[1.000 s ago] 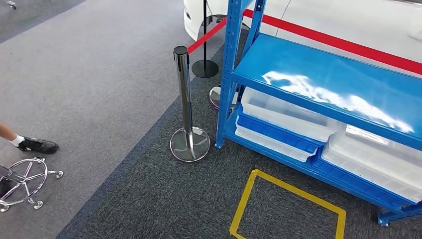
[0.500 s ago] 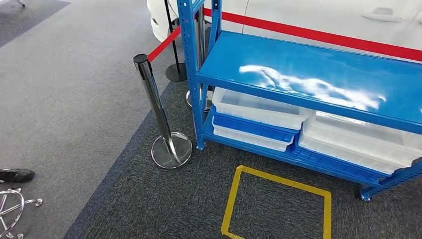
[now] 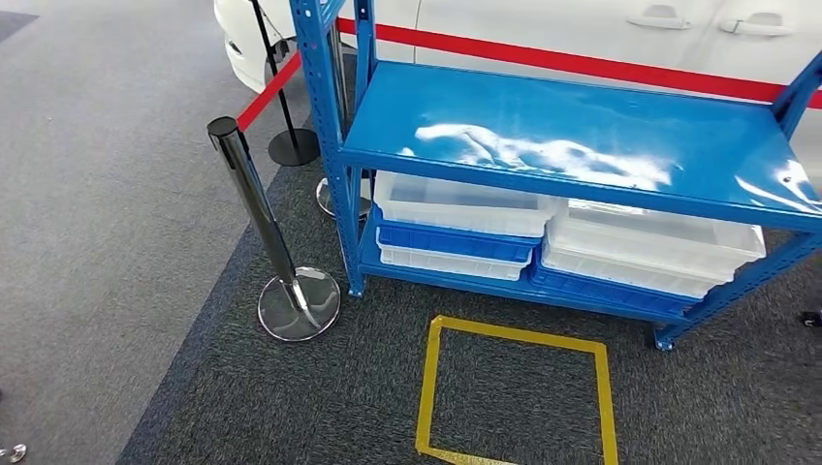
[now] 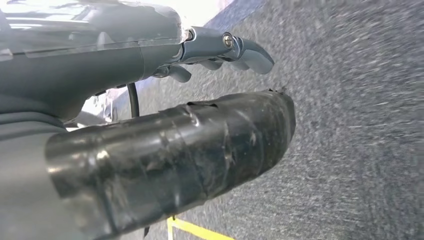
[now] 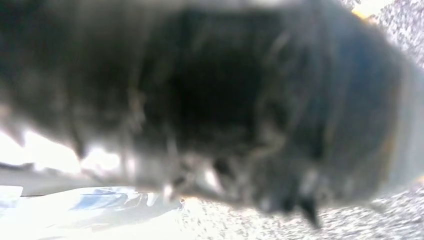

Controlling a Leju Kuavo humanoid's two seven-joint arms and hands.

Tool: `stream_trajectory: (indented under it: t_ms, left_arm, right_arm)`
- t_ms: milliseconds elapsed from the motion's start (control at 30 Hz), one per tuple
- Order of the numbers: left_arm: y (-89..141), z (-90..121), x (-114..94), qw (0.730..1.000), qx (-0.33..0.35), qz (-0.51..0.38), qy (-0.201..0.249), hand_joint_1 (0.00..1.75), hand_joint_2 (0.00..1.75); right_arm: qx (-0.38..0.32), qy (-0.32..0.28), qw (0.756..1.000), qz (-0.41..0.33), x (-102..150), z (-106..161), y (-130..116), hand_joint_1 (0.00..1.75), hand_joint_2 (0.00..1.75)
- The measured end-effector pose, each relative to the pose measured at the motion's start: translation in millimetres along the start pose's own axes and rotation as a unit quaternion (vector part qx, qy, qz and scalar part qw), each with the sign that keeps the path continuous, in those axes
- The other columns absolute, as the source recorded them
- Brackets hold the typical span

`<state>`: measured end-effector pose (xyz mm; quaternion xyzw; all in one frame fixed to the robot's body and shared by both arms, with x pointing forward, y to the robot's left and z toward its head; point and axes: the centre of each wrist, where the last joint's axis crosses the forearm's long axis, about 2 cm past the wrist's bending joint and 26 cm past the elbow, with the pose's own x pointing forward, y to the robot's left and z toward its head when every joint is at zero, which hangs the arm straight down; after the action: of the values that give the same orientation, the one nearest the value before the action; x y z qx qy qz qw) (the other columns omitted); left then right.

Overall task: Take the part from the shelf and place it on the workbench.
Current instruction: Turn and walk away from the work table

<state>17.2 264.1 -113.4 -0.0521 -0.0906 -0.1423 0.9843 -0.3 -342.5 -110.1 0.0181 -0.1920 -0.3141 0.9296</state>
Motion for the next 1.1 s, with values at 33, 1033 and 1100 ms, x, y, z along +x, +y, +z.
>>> stream_trajectory:
  t_ms: [33,1033,1100]
  left_arm:
    - [0.0,0.0,0.1,1.000,0.000,0.000,0.000,0.00,0.00]
    - [3.9,0.0,1.8,1.000,0.002,0.002,-0.002,0.00,0.00]
    - [4.0,-0.1,2.2,1.000,0.002,0.001,-0.001,0.00,0.00]
  right_arm:
    - [0.000,0.000,1.000,0.000,-0.3,0.1,-0.3,0.00,0.00]
    - [-0.005,0.004,1.000,0.001,0.6,-0.9,1.7,0.00,0.00]
    - [-0.007,0.009,1.000,0.004,0.3,-0.7,1.0,0.00,0.00]
